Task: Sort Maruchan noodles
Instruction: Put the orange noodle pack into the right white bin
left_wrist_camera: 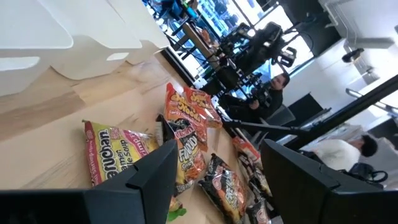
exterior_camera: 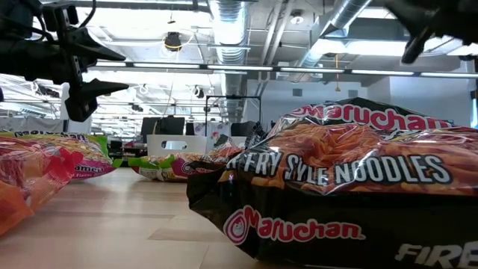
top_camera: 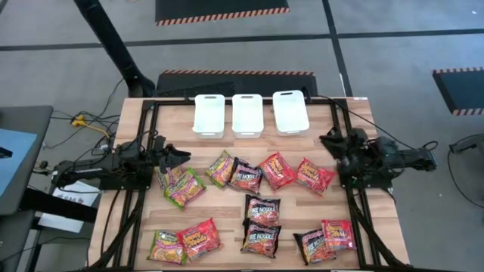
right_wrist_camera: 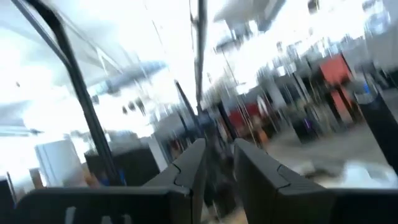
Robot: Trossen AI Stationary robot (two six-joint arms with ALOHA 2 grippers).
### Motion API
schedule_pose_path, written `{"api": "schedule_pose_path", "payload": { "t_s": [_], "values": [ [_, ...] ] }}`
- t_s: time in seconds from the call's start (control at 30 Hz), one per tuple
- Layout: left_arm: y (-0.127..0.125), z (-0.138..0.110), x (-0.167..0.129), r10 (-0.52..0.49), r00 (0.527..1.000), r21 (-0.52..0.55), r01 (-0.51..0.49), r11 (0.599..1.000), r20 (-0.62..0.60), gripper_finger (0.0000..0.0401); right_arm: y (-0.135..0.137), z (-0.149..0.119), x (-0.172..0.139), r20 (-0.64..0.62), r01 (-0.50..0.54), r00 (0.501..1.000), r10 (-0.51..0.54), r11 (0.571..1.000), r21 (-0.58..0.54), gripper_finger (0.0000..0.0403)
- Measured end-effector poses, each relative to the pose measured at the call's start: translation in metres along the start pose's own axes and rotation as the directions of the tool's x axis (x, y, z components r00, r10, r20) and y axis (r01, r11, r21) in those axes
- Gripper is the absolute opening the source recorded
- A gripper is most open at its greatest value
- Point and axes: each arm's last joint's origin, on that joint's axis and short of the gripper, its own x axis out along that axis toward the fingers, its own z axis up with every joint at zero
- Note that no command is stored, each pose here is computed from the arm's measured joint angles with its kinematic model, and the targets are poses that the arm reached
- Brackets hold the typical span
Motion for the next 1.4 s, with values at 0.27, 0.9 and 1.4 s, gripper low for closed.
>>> {"api": "schedule_pose_path", "payload": {
  "t_s": [0.27,0.9,1.4],
  "values": [
    [0.0,0.0,0.0,0.0,1.0,-0.017,0.0,1.0,0.0,0.0217,0.01,0.029,-0.001,0.228,-0.057,0.971,0.071,0.996,-0.069,0.0116],
    [0.0,0.0,0.0,0.0,1.0,-0.035,0.0,0.999,0.0,0.0217,0.04,0.088,0.049,0.063,0.11,0.993,-0.1,0.978,-0.177,0.0265],
    [0.0,0.0,0.0,-0.001,1.0,-0.06,0.001,0.998,-0.001,0.0217,0.049,0.093,0.09,-0.467,0.479,0.753,-0.464,0.872,-0.094,0.0266]
  ]
}}
